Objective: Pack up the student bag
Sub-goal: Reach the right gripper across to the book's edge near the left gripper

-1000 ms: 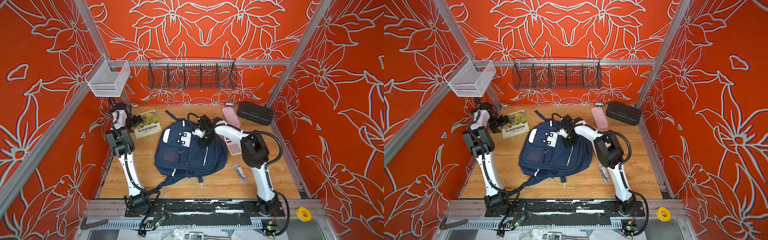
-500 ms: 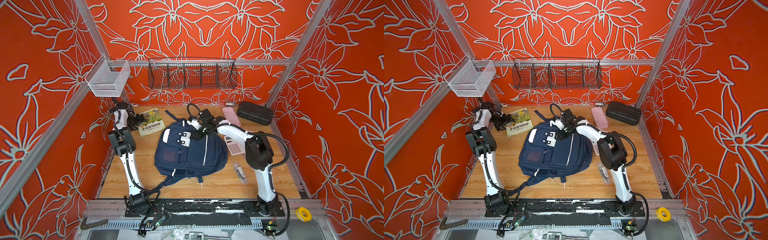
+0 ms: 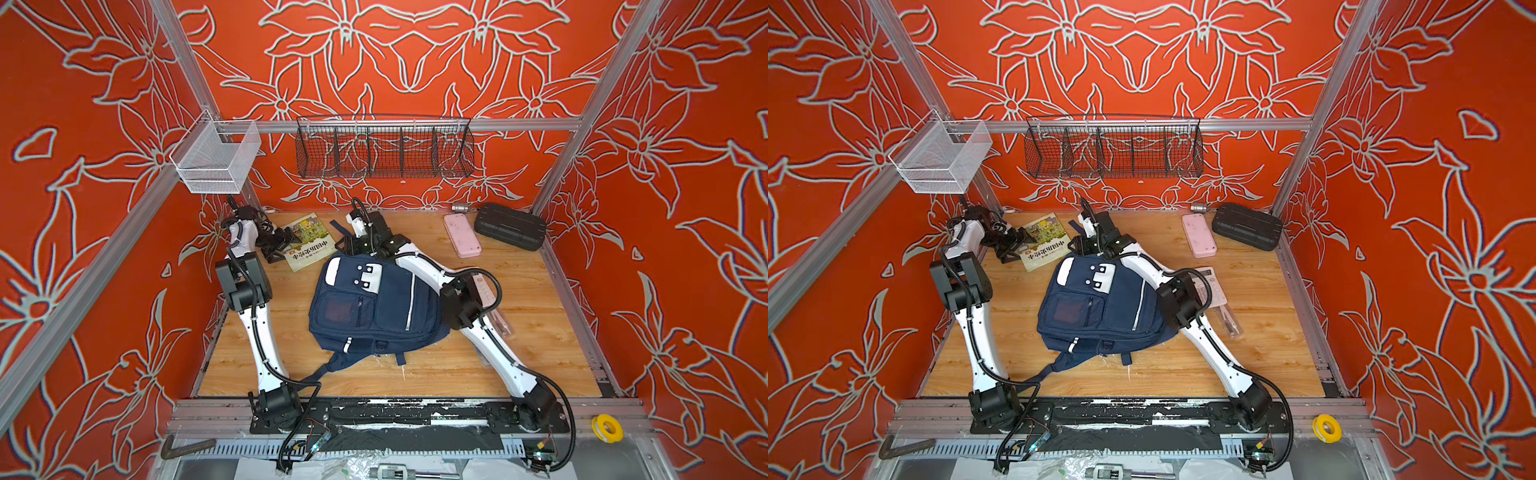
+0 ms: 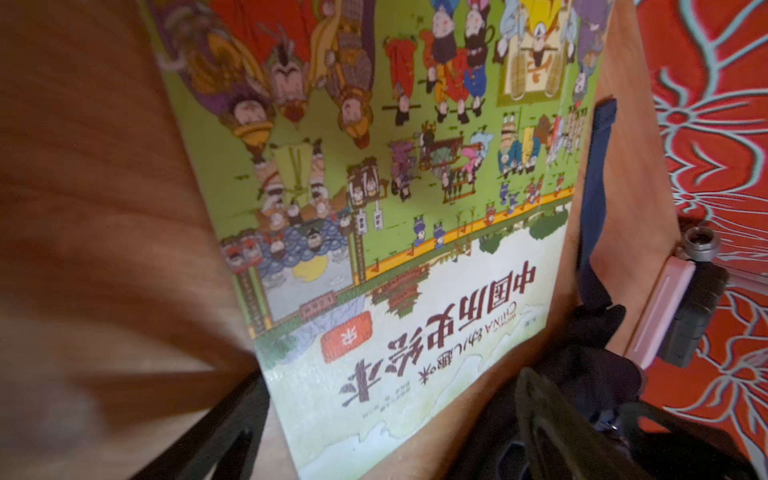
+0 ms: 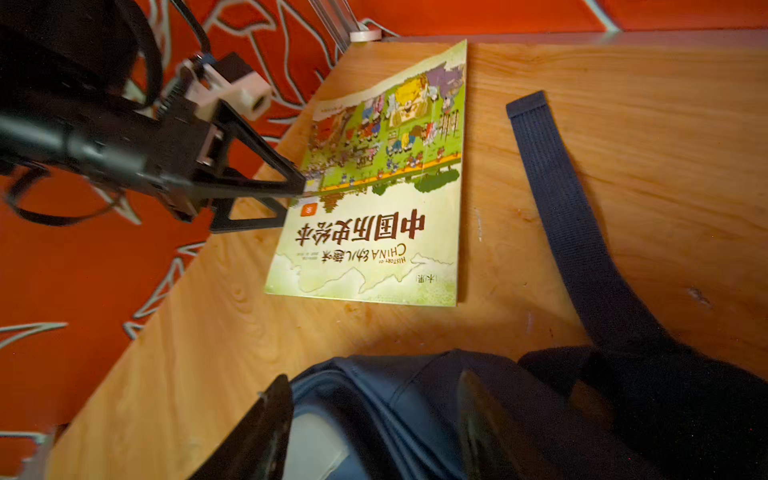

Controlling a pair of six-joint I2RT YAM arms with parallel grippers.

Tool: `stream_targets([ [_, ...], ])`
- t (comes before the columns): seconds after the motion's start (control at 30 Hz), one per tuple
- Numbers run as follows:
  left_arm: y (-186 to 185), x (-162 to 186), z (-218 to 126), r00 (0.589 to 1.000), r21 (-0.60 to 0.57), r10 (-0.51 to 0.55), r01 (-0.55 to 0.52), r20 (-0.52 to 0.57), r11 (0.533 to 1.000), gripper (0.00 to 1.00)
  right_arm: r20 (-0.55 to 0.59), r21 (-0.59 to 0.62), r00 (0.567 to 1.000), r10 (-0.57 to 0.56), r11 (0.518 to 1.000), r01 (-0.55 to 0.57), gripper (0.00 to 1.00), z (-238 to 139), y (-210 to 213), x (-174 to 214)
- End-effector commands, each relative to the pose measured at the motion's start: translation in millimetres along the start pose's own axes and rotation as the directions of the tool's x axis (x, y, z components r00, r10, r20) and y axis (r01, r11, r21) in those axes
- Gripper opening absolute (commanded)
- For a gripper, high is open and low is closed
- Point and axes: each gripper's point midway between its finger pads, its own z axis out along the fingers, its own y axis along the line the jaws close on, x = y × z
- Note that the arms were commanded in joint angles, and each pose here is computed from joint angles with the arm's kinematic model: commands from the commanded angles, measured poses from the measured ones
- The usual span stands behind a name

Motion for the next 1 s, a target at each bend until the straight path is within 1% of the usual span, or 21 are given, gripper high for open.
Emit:
stream_targets([
  [0.0, 20.4, 36.7, 41.9, 0.986, -0.051, -0.074, 0.068, -0.147, 0.996, 0.92, 0.129, 0.061, 0.991, -0.013, 0.998, 0.005, 0.65, 4.9, -3.3, -26.6],
  [0.07, 19.4, 40.7, 46.7, 0.984, -0.073, -0.061, 0.049, -0.170, 0.996, 0.92, 0.089, 0.132, 0.995, -0.040, 0.991, 0.028, 0.64, 7.4, -15.7, -14.5],
  [0.1, 17.5, 42.5, 49.6, 0.982, -0.087, -0.053, 0.038, -0.180, 0.995, 0.92, 0.054, 0.176, 0.998, -0.034, 0.984, 0.024, 0.63, 6.7, -26.3, -5.2],
  [0.13, 16.8, 42.3, 51.1, 0.982, -0.096, -0.048, 0.031, -0.185, 0.995, 0.93, 0.021, 0.192, 1.000, -0.006, 0.981, 0.002, 0.61, 6.8, -33.8, 5.1],
  [0.17, 13.2, 42.5, 53.4, 0.981, -0.098, -0.037, 0.018, -0.192, 0.995, 0.93, -0.015, 0.172, 1.000, 0.015, 0.985, -0.012, 0.56, 4.9, -33.8, 12.5],
  [0.2, 11.1, 42.6, 55.6, 0.980, -0.104, -0.032, 0.012, -0.196, 0.994, 0.93, -0.059, 0.186, 0.998, 0.024, 0.982, -0.013, 0.54, 1.6, -35.0, 22.2],
  [0.27, 5.6, 42.3, 57.0, 0.980, -0.107, -0.022, 0.001, -0.199, 0.994, 0.93, -0.145, 0.230, 0.987, 0.073, 0.972, -0.038, 0.54, -7.0, -42.8, 41.7],
  [0.37, 1.1, 45.2, 59.4, 0.979, -0.118, -0.018, -0.006, -0.204, 0.993, 0.93, -0.260, 0.209, 0.956, 0.136, 0.975, -0.082, 0.48, -12.3, -36.6, 71.3],
  [0.5, -6.2, 56.5, 62.5, 0.972, -0.121, -0.017, -0.012, -0.236, 0.993, 0.93, -0.324, 0.196, 0.936, 0.141, 0.977, -0.080, 0.45, -22.0, -25.5, 82.1],
  [0.6, -23.3, 67.8, 60.8, 0.964, -0.112, 0.019, -0.051, -0.264, 0.992, 0.93, -0.322, 0.185, 0.941, 0.103, 0.982, -0.044, 0.46, -31.3, -17.6, 72.3],
  [0.67, -42.2, 67.9, 55.2, 0.969, -0.099, 0.069, -0.095, -0.236, 0.991, 0.93, -0.295, 0.172, 0.953, 0.065, 0.985, -0.015, 0.47, -38.1, -11.4, 57.2],
  [0.77, -75.4, 51.3, 37.0, 0.983, -0.074, 0.146, -0.155, -0.111, 0.985, 0.95, -0.216, 0.108, 0.976, -0.008, 0.994, 0.032, 0.50, -47.1, 7.9, 27.1],
  [0.8, -83.9, 42.9, 28.9, 0.986, -0.068, 0.151, -0.155, -0.066, 0.986, 0.95, -0.187, 0.085, 0.982, -0.024, 0.996, 0.041, 0.51, -50.1, 13.4, 18.6],
  [0.87, -96.5, 29.3, 17.2, 0.986, -0.056, 0.168, -0.168, 0.002, 0.984, 0.95, -0.131, 0.068, 0.990, -0.041, 0.996, 0.051, 0.52, -54.8, 19.8, 3.8],
  [0.93, -101.8, 18.1, 11.2, 0.982, -0.061, 0.181, -0.178, 0.049, 0.982, 0.95, -0.104, 0.044, 0.993, -0.060, 0.997, 0.065, 0.53, -58.9, 25.9, -5.5],
  [0.97, -100.1, 11.5, 9.6, 0.981, -0.081, 0.179, -0.173, 0.074, 0.982, 0.95, -0.101, 0.047, 0.993, -0.064, 0.997, 0.069, 0.53, -60.0, 26.4, -7.1],
])
